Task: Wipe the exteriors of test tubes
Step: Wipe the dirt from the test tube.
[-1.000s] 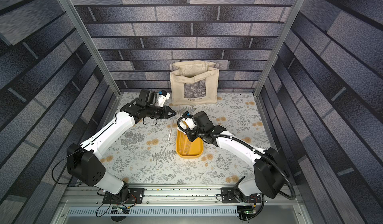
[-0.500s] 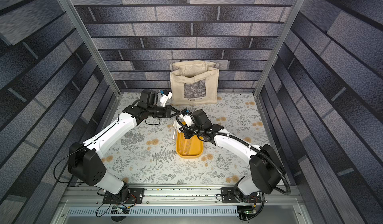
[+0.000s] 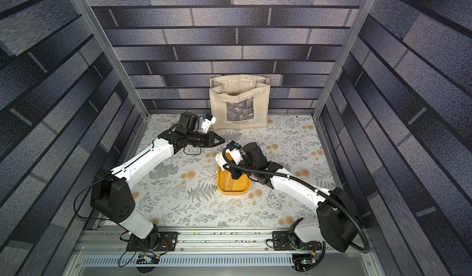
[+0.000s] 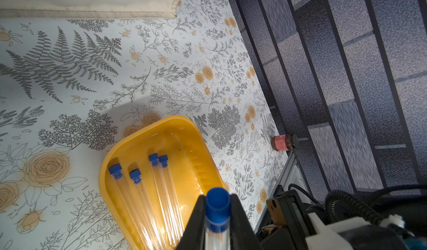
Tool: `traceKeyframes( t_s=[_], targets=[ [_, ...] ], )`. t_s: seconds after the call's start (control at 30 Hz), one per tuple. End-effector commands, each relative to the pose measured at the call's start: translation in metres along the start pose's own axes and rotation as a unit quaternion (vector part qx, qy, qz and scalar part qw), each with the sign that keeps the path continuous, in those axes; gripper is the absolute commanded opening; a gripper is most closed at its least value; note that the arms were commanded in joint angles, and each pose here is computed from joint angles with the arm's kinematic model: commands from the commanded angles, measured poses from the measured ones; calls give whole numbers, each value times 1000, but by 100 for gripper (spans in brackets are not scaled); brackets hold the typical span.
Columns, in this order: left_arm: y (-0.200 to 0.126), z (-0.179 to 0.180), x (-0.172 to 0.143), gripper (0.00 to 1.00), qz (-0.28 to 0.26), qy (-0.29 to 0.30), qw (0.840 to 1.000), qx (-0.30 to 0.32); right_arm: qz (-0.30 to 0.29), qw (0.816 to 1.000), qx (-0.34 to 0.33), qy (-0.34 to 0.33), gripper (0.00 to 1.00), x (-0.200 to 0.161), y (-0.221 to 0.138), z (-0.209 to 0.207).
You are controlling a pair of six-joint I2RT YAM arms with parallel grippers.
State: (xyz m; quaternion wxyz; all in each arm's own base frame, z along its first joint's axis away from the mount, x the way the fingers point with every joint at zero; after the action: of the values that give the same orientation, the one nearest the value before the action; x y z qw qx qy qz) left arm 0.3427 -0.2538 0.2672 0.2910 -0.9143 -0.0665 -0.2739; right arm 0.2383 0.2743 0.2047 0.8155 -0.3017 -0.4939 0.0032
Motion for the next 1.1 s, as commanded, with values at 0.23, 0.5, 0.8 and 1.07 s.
traceKeyframes(
  t_s=[0.23, 0.5, 0.8, 1.07],
  targets=[
    [13, -3, -17, 18, 13, 0, 1000, 10, -37, 999, -19, -26, 0, 34, -13, -15],
    [15, -1, -21, 18, 13, -5, 1000, 10, -30, 998, -30, -36, 0, 47, -18, -24],
    [14, -4, -20, 18, 12, -4, 1000, 6, 1, 999, -42, -23, 0, 21, -17, -27],
    [14, -7, -19, 18, 9, -3, 1000, 3, 9, 999, -13, -34, 0, 9, -14, -10]
  ],
)
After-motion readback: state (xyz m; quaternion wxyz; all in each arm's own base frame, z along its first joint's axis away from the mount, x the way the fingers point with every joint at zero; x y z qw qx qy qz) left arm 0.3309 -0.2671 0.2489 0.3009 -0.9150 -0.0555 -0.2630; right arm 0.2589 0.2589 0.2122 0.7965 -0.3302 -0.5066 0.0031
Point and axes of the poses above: each gripper's point midway between its finger pads, its own y axis out along the fingers, its own z axis along the line the jaws close on, x = y × z, the point moved 5 cm from there along -y, back along the fingers, and after that the axes turned 1 degree about -y, right-handed, at the moved point
